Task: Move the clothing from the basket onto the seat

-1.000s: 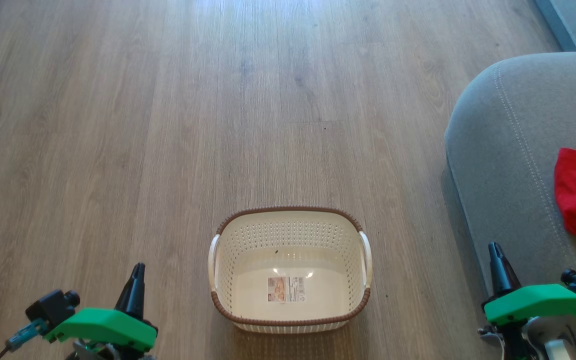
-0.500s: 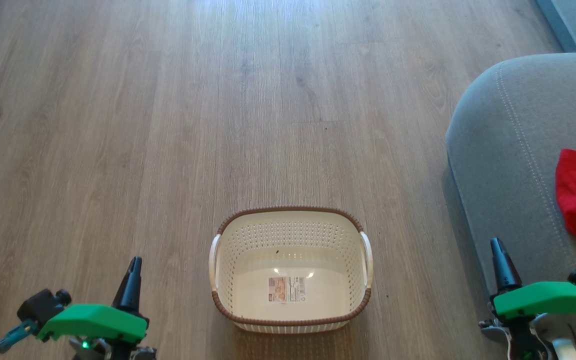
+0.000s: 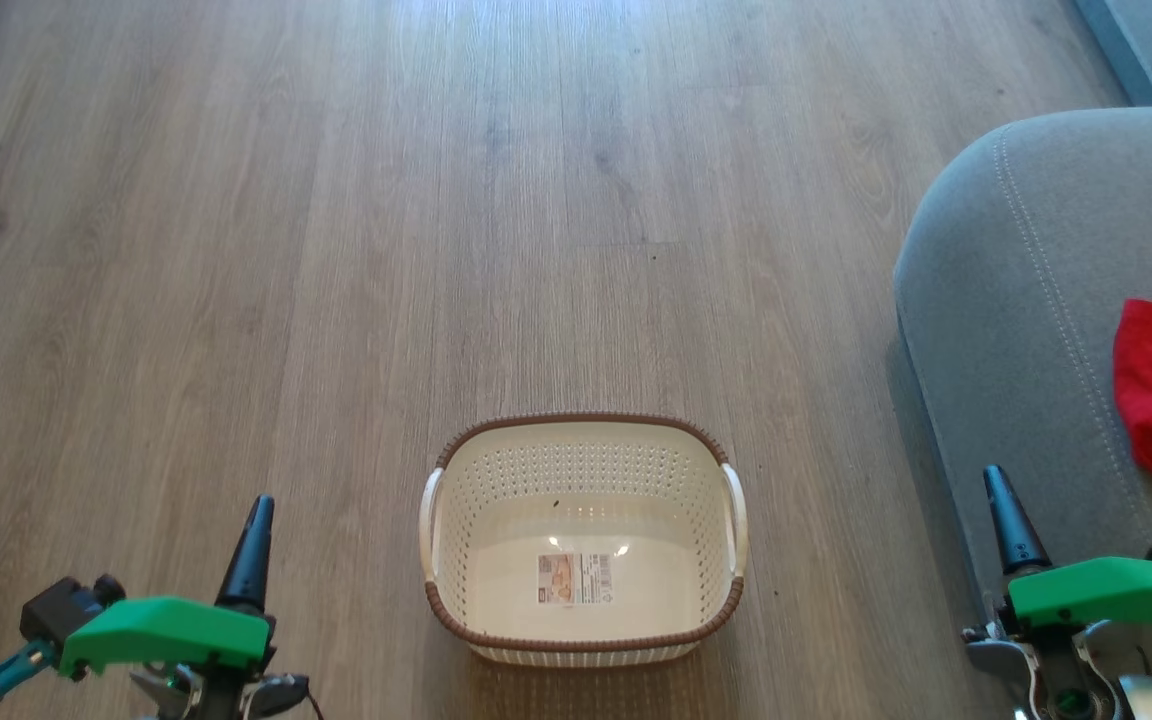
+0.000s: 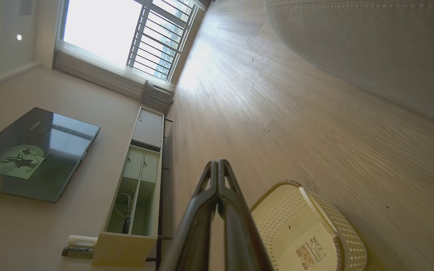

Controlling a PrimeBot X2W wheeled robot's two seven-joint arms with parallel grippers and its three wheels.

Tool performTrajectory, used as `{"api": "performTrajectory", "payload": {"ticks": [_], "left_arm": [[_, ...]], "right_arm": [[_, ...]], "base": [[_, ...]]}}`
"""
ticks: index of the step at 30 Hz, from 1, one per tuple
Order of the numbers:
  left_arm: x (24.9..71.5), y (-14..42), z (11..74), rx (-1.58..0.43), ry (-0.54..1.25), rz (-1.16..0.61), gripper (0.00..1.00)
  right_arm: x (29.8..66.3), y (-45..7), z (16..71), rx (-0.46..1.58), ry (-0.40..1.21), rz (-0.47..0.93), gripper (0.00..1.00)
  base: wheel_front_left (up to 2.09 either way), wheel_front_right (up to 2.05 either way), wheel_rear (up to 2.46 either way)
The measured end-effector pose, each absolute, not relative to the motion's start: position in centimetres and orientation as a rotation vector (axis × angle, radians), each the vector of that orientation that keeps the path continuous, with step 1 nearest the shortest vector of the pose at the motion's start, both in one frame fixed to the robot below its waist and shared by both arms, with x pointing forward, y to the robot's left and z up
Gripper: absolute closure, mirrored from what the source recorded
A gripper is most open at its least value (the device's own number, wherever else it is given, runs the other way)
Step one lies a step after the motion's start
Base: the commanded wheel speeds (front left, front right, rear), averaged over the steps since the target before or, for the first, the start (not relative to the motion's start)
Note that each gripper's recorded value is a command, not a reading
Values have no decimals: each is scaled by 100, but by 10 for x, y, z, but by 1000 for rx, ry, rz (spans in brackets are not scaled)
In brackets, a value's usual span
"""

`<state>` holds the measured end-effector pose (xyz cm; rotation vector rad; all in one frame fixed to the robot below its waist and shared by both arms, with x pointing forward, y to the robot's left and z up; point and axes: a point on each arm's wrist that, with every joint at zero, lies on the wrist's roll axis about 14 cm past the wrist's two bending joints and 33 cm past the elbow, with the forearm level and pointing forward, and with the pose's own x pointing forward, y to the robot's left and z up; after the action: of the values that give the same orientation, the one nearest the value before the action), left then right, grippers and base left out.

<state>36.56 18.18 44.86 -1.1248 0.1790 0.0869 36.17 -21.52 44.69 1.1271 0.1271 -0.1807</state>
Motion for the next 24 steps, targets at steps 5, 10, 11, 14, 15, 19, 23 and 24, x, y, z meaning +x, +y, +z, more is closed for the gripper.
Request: {"api": "performTrajectory", "payload": {"ticks": [5, 10, 11, 14, 15, 19, 23, 24], "left_arm": [[366, 182, 450, -1181, 178, 88, 100], [367, 183, 453, -1237, 167, 87, 100], [367, 183, 454, -1248, 164, 89, 100], [367, 183, 455, -1282, 162, 86, 100], [367, 184, 455, -1294, 161, 87, 100], [368, 186, 458, -1338, 149, 86, 100], [369, 187, 461, -1384, 137, 86, 100], [369, 187, 462, -1395, 135, 85, 100]], "right_arm": [[363, -215, 450, 1183, 118, -177, 100], [364, -213, 453, 1241, 111, -167, 100], [364, -213, 454, 1251, 108, -167, 100], [365, -212, 455, 1287, 106, -163, 100], [365, -212, 455, 1297, 105, -160, 100], [366, -211, 459, 1344, 97, -151, 100], [367, -211, 461, 1387, 90, -145, 100], [368, -211, 462, 1398, 86, -143, 100]], "base": [[0, 0, 0], [0, 0, 0], [0, 0, 0], [0, 0, 0], [0, 0, 0], [0, 0, 0], [0, 0, 0], [0, 0, 0]]}}
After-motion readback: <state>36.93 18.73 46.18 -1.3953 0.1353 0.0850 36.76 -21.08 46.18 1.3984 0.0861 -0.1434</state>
